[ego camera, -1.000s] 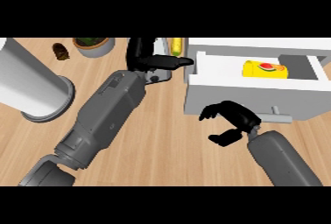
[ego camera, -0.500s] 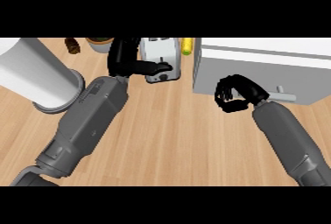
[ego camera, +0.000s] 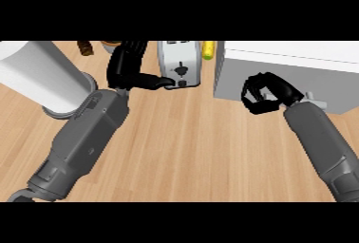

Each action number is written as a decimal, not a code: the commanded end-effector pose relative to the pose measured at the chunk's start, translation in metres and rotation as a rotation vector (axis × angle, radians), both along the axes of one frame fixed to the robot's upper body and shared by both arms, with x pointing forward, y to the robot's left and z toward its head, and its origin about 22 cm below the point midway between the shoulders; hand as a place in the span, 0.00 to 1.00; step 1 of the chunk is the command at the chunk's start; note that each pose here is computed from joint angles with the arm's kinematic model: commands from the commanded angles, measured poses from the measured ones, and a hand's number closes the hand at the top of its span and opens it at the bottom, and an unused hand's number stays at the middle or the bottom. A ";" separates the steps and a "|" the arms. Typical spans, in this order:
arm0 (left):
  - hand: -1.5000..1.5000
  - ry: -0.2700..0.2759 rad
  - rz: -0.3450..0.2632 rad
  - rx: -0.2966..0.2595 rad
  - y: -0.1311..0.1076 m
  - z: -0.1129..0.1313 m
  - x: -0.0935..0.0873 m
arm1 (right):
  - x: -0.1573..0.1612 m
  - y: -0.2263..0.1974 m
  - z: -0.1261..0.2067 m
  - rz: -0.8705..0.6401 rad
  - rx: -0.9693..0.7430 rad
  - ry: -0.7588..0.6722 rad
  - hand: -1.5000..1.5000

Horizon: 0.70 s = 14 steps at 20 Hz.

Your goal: Pick up the cup, place it into the drawer and close the drawer

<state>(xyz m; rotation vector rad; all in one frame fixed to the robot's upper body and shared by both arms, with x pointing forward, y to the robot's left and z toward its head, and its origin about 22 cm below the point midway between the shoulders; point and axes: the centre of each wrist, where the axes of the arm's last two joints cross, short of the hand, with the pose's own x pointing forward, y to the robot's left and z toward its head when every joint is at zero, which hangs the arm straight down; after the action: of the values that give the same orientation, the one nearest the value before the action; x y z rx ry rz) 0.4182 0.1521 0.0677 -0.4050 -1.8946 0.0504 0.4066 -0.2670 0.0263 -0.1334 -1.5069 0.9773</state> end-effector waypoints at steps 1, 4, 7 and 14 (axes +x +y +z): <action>0.00 -0.005 -0.021 0.001 0.000 -0.004 -0.004 | 0.032 -0.030 0.077 -0.164 -0.017 -0.146 1.00; 0.00 -0.015 -0.022 0.012 0.013 0.006 0.000 | 0.033 -0.037 0.088 -0.172 0.007 -0.144 1.00; 0.00 0.002 -0.042 -0.005 0.010 -0.001 -0.004 | 0.031 -0.042 0.092 -0.163 0.008 -0.140 1.00; 0.00 -0.003 -0.052 -0.009 0.016 -0.002 -0.006 | 0.027 -0.055 0.101 -0.152 0.060 -0.134 1.00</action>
<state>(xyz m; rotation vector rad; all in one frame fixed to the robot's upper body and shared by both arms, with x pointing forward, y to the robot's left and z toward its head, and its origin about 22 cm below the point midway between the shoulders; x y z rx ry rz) 0.4136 0.1662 0.0656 -0.4520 -1.8870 0.0234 0.4034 -0.2940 0.0397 0.0481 -1.4776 0.9114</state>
